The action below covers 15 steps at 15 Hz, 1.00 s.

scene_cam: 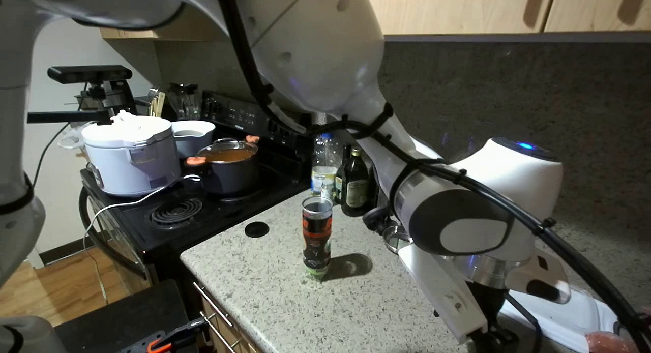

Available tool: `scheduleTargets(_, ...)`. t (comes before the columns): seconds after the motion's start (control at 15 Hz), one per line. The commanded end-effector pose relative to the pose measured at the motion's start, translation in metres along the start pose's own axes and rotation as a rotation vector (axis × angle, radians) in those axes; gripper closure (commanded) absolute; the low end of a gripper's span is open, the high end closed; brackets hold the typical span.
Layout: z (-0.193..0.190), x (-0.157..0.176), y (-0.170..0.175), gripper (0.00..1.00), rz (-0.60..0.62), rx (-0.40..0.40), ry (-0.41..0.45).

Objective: Put the two tennis balls inside the container then place the black lid on top of the container

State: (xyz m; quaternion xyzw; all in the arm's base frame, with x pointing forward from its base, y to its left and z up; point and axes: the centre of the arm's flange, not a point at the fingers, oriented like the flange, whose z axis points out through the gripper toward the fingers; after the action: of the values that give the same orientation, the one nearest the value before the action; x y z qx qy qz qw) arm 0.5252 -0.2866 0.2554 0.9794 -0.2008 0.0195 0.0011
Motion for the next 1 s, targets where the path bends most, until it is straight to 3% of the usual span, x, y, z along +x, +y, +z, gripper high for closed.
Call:
scheduleTargets(0.0, 0.017, 0.034, 0.015, 0.00, 0.037, 0.026, -0.060)
scheduleTargets(0.93, 0.065, 0.065, 0.049, 0.00, 0.097, 0.089, -0.200)
